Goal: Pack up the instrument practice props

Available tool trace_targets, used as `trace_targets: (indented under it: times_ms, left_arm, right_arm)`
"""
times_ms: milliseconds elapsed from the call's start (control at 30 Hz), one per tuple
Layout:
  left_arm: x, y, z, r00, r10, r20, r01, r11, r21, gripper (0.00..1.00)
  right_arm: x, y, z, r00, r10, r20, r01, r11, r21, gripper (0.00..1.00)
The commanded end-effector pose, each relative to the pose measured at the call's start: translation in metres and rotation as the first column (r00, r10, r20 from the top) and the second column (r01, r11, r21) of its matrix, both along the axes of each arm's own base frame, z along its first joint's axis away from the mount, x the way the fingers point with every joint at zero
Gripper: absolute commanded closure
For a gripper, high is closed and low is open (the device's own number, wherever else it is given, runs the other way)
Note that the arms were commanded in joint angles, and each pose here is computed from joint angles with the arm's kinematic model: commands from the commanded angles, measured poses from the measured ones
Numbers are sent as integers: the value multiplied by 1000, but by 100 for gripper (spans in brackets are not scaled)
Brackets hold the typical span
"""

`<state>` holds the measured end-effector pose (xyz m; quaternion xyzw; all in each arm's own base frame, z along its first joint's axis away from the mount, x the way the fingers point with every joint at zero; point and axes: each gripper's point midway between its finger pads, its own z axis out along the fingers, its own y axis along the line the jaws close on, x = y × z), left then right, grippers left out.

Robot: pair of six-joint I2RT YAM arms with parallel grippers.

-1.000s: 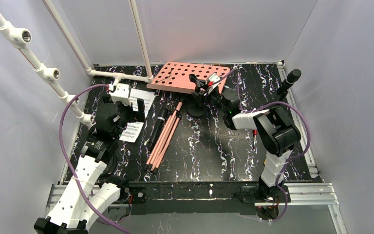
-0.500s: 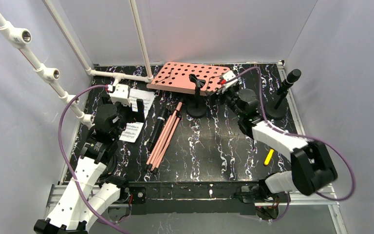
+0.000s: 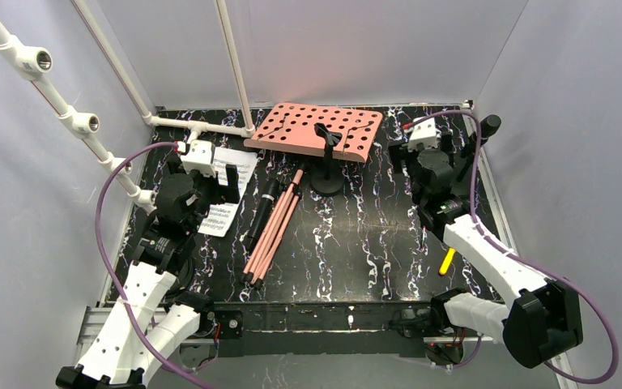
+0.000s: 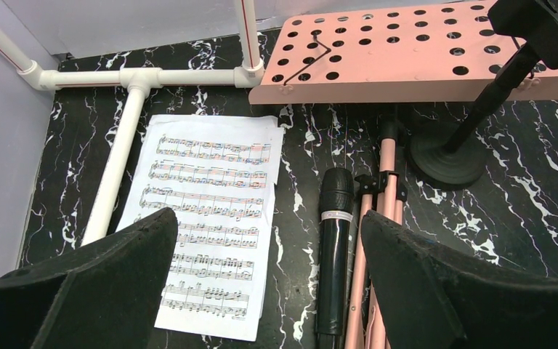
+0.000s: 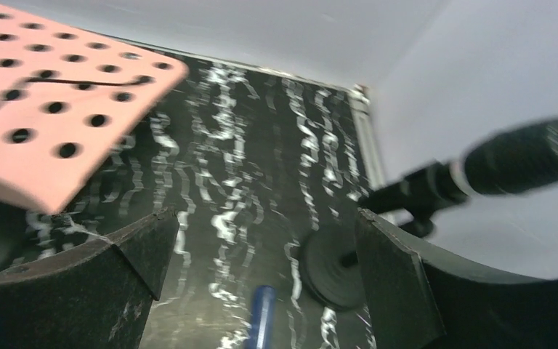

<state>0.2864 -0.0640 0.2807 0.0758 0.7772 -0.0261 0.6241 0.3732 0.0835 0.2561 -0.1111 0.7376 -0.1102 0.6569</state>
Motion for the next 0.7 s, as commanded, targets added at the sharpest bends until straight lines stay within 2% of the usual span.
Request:
trace_targets:
  times_ms: [0,300,667]
  left_arm:
    - [-2,4,4,1000,14,26,-14,1000,4,5]
    - [-3,2,6,999,6,31,-6,1000,2,4]
    - [-3,0,4,1000,0,29,0,1000,16,5]
  right_arm:
    - [-7,-63,-4,966,-260,7,260,966,-1,1]
    - [6,-140,-28,886,-453,103,438,888,137,1]
    - [24,-185,-49,864,-459,209,411,881,234,5]
